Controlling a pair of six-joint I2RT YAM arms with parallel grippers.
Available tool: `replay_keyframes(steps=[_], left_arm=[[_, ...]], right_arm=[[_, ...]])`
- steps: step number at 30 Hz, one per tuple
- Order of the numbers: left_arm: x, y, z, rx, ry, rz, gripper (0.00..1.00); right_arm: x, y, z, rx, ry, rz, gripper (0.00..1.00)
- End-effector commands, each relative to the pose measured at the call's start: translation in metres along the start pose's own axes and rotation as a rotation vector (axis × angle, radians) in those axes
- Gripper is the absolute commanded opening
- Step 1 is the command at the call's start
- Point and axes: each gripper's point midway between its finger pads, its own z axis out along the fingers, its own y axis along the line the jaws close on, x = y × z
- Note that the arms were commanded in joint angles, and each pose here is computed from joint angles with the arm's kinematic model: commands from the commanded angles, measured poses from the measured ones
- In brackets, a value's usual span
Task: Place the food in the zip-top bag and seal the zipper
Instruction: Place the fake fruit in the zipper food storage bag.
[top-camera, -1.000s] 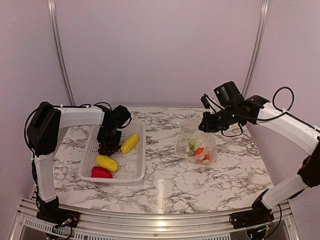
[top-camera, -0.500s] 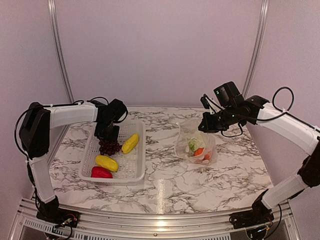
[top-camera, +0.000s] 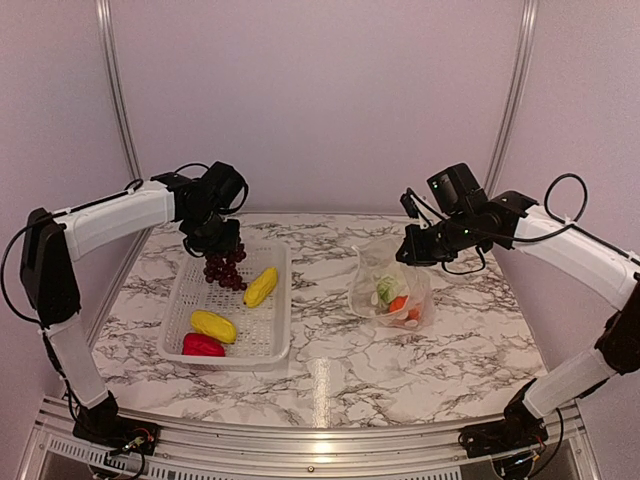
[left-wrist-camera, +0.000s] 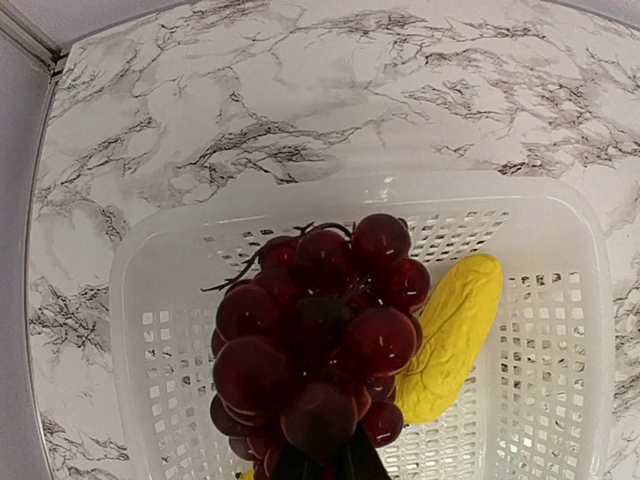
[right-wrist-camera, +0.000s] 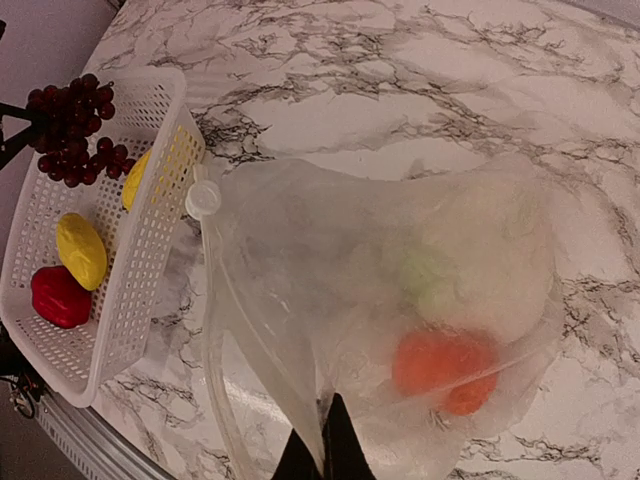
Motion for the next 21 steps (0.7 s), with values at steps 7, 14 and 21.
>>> replay_keyframes(steps=[7,14,21], left_arm=[[-0.062,-0.017,-0.086,0.203,-0.172,-0.074,0.05],[-0.089,-0.040,-0.125,0.370,-0.238,-0.140,0.03],[-0.103,-0.077,-0.165,0.605,-0.291,-0.195,0.00]], right_arm=[[-0.014,0.013,0.000,-0.037,-0.024,-0.004,0.00],[-0.021,0.019,0.003,-0.055,-0.022,-0.007,0.00],[-0.028,0.026,0.007,-0.071,-0.018,-0.013,0.00]])
